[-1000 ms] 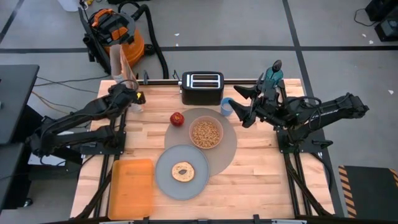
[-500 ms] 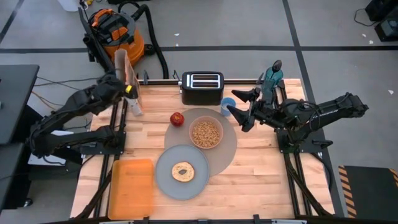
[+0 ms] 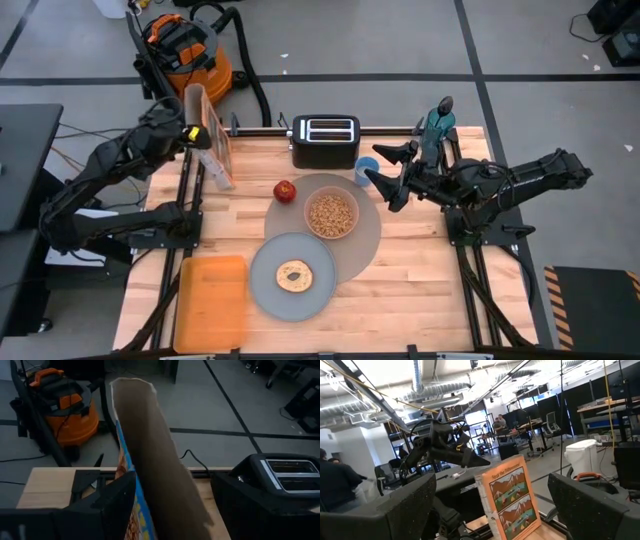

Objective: Arrange a breakfast setting
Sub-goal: Pour the cereal from the cereal box into the orange bowl, then put the black spoon on the gray tablemat to the right of the orange bowl

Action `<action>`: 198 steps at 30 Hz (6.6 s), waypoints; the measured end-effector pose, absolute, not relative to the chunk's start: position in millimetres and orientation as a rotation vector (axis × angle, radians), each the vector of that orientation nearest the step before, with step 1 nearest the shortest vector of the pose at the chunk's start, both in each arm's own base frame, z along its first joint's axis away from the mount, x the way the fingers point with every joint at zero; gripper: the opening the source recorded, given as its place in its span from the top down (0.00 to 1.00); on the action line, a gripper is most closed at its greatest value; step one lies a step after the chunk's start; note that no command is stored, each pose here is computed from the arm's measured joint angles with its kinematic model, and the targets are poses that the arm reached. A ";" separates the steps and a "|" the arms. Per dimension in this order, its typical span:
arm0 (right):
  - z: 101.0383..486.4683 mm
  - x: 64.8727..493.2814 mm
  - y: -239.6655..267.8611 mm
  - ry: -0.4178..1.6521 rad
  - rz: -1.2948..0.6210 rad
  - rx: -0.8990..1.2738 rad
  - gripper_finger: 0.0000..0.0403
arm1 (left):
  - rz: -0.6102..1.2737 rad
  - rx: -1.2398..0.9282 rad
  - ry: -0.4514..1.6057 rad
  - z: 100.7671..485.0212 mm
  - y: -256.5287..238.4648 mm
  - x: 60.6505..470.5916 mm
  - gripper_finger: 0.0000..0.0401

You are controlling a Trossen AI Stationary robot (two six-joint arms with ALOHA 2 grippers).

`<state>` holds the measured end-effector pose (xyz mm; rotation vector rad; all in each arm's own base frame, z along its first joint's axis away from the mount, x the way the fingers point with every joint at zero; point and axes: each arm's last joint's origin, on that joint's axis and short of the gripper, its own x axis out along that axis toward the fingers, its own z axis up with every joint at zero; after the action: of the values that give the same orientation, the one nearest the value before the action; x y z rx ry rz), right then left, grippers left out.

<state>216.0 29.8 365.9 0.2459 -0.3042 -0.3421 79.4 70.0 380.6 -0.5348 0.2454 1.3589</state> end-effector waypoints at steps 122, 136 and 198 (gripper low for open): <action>320.5 97.9 -356.9 0.946 -1.480 1.259 0.14 | 0.479 -0.059 -0.051 469.3 26.5 92.7 0.32; 320.4 106.0 -347.7 1.232 -1.340 0.999 0.14 | 0.467 -0.070 -0.025 466.9 28.4 104.1 0.32; 341.1 88.0 -335.7 1.098 -1.315 1.023 0.49 | 0.466 -0.065 -0.057 470.2 28.2 103.5 0.32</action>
<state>88.0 -335.7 341.1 1.0229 1.0978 -1.3148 103.5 28.2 470.2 -0.0646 -0.0569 0.4660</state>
